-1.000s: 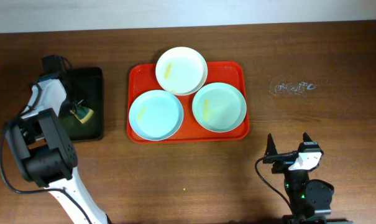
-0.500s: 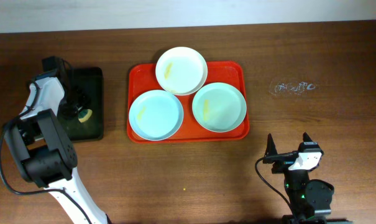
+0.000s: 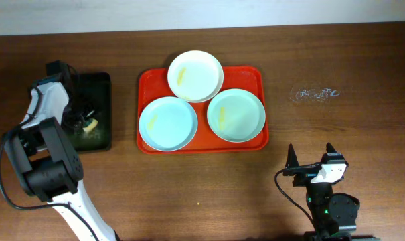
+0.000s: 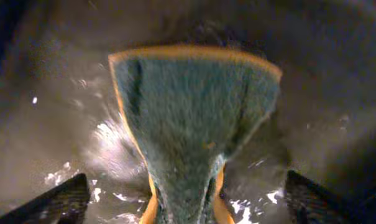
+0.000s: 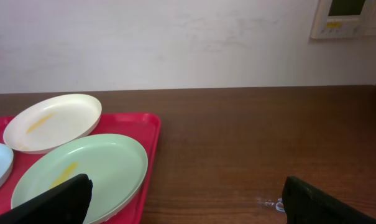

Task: Clean dirty plates on tray and stack at the side
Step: 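Grasp the green-and-yellow sponge with the left gripper, then lift the sponge and carry it over the left blue plate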

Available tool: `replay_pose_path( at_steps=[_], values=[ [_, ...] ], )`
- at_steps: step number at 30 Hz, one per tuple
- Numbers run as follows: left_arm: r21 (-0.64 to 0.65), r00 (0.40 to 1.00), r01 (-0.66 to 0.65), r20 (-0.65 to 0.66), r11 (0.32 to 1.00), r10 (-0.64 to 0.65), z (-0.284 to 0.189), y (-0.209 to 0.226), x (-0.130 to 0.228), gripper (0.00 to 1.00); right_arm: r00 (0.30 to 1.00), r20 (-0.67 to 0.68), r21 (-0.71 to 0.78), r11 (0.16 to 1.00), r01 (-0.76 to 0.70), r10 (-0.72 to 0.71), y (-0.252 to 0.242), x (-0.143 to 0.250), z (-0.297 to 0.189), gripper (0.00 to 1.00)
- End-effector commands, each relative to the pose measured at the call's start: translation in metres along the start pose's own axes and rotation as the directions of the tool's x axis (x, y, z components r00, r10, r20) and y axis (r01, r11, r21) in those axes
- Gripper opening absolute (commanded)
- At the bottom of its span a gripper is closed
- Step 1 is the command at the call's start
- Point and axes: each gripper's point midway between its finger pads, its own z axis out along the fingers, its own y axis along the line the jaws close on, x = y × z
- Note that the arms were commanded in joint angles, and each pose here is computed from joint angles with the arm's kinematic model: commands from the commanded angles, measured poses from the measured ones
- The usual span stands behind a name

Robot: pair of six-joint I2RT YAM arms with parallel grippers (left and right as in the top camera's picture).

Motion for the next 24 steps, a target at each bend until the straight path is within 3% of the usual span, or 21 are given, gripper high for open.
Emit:
replay_pose_path(
  at_steps=[1,2,8,11,12,13,16,19,24],
  values=[
    [-0.005,0.994,-0.025,0.107,1.0,0.025,-0.028,-0.002,-0.029,0.97,1.0,-0.003,0.01,1.0,0.006,-0.006,-0.002,0.003,0.0,0.99],
    [-0.004,0.994,-0.025,0.109,1.0,0.025,-0.029,-0.002,-0.03,0.91,1.0,-0.003,0.01,1.0,0.006,-0.006,-0.002,0.003,0.0,0.99],
    [-0.014,0.996,-0.026,0.084,1.0,0.027,-0.012,0.002,-0.019,0.91,1.0,-0.003,0.01,1.0,0.006,-0.006,-0.002,0.003,0.0,0.99],
    [-0.022,0.997,-0.028,0.069,0.999,0.029,-0.001,0.005,-0.012,0.63,1.0,-0.003,0.01,1.0,0.006,-0.006,-0.002,0.003,0.0,0.99],
    [-0.021,0.997,-0.028,0.069,0.999,0.029,-0.001,0.005,-0.012,0.58,1.0,-0.003,0.01,1.0,0.006,-0.006,-0.002,0.003,0.0,0.99],
    [-0.02,0.997,-0.027,0.072,0.999,0.029,-0.001,0.004,-0.013,0.22,1.0,-0.003,0.01,1.0,0.006,-0.006,-0.002,0.003,0.0,0.99],
    [-0.025,0.994,-0.025,0.103,0.999,0.027,-0.004,0.004,-0.02,0.0,1.0,-0.003,0.01,1.0,0.006,-0.006,-0.002,0.003,0.0,0.99],
    [-0.008,0.983,-0.052,0.174,0.999,0.053,-0.035,0.0,-0.036,0.0,1.0,-0.004,0.01,1.0,0.006,-0.006,-0.002,0.003,0.0,0.99],
    [0.194,0.887,-0.084,0.462,0.977,-0.015,-0.195,-0.014,-0.056,0.0,1.0,-0.003,0.01,1.0,0.006,-0.006,-0.002,0.003,0.0,0.98]
  ],
)
